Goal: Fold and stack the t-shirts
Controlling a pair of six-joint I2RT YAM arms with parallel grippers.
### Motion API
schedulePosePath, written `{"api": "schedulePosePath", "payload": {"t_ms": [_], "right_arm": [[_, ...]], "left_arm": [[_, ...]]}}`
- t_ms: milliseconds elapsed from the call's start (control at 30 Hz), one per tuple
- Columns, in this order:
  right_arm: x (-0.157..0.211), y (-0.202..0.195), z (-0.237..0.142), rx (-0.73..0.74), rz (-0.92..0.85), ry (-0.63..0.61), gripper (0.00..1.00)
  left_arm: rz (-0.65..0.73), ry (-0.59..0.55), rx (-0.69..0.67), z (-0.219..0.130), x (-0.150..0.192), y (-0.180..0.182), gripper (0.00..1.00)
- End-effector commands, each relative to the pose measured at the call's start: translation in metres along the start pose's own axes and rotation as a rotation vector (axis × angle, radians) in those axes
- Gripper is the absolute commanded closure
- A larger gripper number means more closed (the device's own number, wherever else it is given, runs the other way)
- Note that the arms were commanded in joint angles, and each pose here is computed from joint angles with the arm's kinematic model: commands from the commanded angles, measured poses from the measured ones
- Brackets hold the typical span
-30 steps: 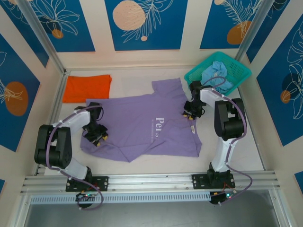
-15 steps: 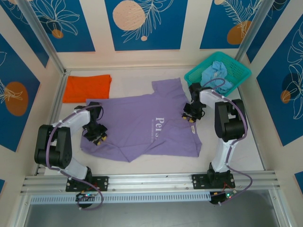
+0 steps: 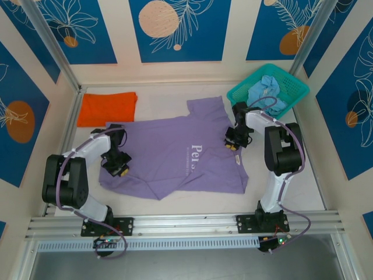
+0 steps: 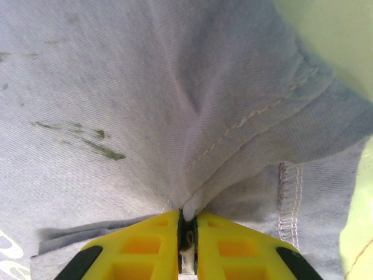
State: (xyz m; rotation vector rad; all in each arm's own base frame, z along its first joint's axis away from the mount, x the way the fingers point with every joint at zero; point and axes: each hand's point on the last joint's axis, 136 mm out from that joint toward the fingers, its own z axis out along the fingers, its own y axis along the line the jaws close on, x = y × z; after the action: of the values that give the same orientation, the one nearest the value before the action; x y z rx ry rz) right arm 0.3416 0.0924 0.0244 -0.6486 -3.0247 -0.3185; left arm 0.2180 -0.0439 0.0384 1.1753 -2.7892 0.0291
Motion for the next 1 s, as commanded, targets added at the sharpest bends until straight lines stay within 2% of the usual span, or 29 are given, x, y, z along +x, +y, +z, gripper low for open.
{"api": "schedulePosePath", "payload": {"t_ms": [0,133,300,467,733,967], "right_arm": [[0.012,0.001,-0.009,-0.012,0.0,0.022,0.85],[0.014,0.002,-0.011,-0.021,0.003,0.03,0.88],[0.017,0.003,-0.013,-0.028,-0.004,0.037,0.86],[0.018,0.004,-0.014,-0.032,-0.013,0.041,0.92],[0.023,0.004,-0.015,-0.032,-0.024,0.048,0.73],[0.022,0.004,-0.016,-0.03,-0.031,0.043,0.7]], "left_arm": [[0.002,-0.017,-0.035,-0.013,0.003,0.013,0.98],[0.009,-0.027,-0.053,-0.02,0.007,0.021,1.0],[0.01,-0.037,-0.079,-0.023,0.015,0.037,1.0],[0.001,-0.042,-0.089,-0.023,0.021,0.049,1.0],[0.001,-0.065,-0.09,-0.027,0.022,0.054,1.0],[0.003,-0.063,-0.079,-0.027,0.021,0.051,1.0]]}}
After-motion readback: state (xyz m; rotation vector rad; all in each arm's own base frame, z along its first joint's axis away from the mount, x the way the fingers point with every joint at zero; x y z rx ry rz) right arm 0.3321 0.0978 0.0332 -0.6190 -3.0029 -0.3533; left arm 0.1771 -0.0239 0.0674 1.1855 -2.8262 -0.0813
